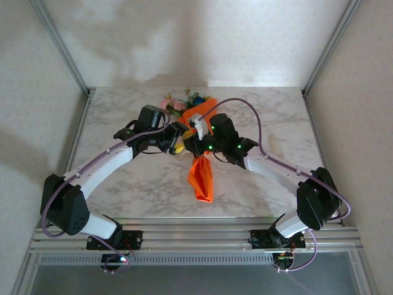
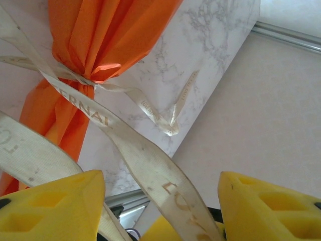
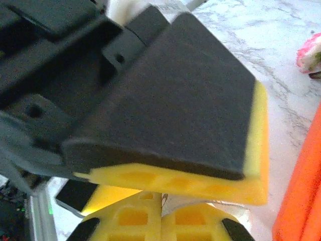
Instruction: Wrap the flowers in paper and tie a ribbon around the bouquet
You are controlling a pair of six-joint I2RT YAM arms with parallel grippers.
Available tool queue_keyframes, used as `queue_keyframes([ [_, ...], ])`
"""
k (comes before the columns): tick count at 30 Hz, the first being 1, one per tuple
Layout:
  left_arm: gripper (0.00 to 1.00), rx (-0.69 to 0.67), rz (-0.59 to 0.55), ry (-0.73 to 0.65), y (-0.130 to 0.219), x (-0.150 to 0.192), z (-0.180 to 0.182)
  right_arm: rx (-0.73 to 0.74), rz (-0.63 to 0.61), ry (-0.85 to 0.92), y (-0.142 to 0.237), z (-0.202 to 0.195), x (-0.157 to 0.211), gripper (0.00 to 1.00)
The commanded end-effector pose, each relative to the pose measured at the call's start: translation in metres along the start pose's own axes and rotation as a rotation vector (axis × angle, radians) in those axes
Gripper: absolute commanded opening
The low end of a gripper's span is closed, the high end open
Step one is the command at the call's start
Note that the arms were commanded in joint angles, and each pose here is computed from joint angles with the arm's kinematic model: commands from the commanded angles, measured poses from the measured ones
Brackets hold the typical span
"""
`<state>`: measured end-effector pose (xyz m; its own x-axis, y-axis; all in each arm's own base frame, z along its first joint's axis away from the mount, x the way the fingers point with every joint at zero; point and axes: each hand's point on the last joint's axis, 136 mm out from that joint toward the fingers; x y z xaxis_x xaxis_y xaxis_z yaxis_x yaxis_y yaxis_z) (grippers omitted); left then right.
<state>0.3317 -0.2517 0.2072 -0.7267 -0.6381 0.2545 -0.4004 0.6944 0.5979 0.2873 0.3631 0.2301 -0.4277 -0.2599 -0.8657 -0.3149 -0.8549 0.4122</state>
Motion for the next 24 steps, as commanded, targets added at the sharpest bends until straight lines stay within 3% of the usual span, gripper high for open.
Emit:
queue_keyframes([
  [1, 0.56, 0.017, 0.059, 0.029, -0.006, 0.01, 0.006, -0.05, -0.034, 0.026, 0.011, 0.003, -0.017, 0.0],
  [5, 0.43, 0.033, 0.082, 0.032, -0.008, 0.012, 0.006, -0.09, -0.019, 0.043, 0.011, 0.005, -0.014, 0.0],
  [17, 0.23, 0.021, 0.12, 0.029, -0.004, 0.02, 0.007, -0.086, 0.023, 0.073, 0.009, 0.002, -0.008, 0.0],
  [22, 0.02, 0.021, 0.12, 0.027, -0.001, 0.021, 0.007, -0.084, 0.029, 0.071, 0.009, 0.002, -0.008, 0.0],
  [24, 0.0, 0.024, 0.112, 0.027, 0.001, 0.021, 0.006, -0.077, 0.038, 0.067, 0.01, 0.001, -0.007, 0.0],
])
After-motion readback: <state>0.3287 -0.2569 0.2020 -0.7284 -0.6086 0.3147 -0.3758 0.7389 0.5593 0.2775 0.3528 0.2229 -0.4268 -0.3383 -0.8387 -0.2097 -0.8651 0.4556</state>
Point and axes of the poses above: each hand's point on the last joint's axis, 136 mm out from that joint toward the fingers, its own y axis back along the fingers, its own z axis along the line the jaws close on, x = y × z, and after that the axes turned 3 degrees about y, right-handed
